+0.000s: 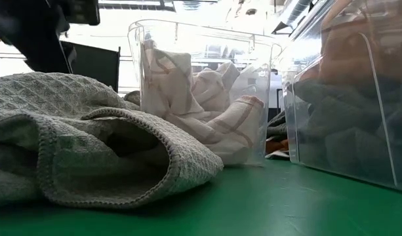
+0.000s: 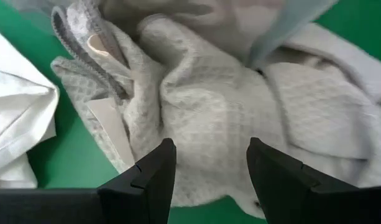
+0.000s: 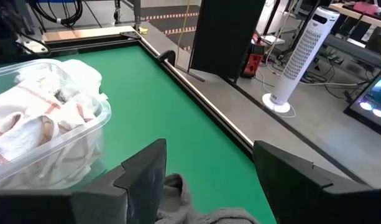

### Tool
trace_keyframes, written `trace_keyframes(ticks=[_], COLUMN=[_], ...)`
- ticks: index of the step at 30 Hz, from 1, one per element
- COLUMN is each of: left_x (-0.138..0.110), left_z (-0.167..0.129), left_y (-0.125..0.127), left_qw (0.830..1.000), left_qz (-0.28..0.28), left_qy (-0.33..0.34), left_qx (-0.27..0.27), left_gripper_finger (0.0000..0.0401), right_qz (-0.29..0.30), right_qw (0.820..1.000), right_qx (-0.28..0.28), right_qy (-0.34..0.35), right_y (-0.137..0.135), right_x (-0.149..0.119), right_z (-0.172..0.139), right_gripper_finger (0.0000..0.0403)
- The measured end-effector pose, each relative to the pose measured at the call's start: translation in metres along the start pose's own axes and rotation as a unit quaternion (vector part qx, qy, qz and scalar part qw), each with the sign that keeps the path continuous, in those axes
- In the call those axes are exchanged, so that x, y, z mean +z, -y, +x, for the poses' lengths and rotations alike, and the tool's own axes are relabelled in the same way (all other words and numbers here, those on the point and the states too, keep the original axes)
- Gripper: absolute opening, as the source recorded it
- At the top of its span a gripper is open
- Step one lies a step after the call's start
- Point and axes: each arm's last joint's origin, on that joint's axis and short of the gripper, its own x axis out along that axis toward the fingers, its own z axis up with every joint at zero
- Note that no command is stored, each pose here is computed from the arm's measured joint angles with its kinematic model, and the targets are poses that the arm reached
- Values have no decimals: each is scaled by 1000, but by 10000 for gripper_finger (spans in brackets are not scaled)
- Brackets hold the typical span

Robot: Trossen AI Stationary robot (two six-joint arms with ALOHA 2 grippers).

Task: Sort microfiber towel by color & place in baskets
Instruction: Put the light grey microfiber towel into the left transparent bin

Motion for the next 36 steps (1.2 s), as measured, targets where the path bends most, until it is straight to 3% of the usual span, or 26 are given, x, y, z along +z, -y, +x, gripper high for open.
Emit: trace_keyframes(ticks=[11, 14, 20, 26, 30, 33, 36], left_x=[-9, -8, 5, 33, 60, 80, 97], left_z=[40, 41, 30, -16, -69, -105, -134], left_y=[10, 13, 22, 29, 27, 14, 0], left_qw=[995, 994, 991, 988, 977, 963, 936], left_qz=[94, 109, 135, 146, 167, 177, 175], left_qy=[-22, -29, -21, 2, 89, 199, 304], left_qx=[22, 8, -16, -51, -95, -49, 35], left_gripper_finger=[177, 139, 13, 4, 3, 2, 2], right_qz=[-6, -6, -6, -6, -7, -7, -7], right_qw=[1000, 1000, 1000, 1000, 1000, 1000, 1000], right_qx=[0, 0, 0, 0, 0, 0, 0], right_qy=[0, 0, 0, 0, 0, 0, 0], right_y=[0, 0, 0, 0, 0, 0, 0], right_x=[0, 0, 0, 0, 0, 0, 0], right_z=[0, 0, 0, 0, 0, 0, 0], right_gripper_finger=[270, 270, 270, 270, 270, 270, 270])
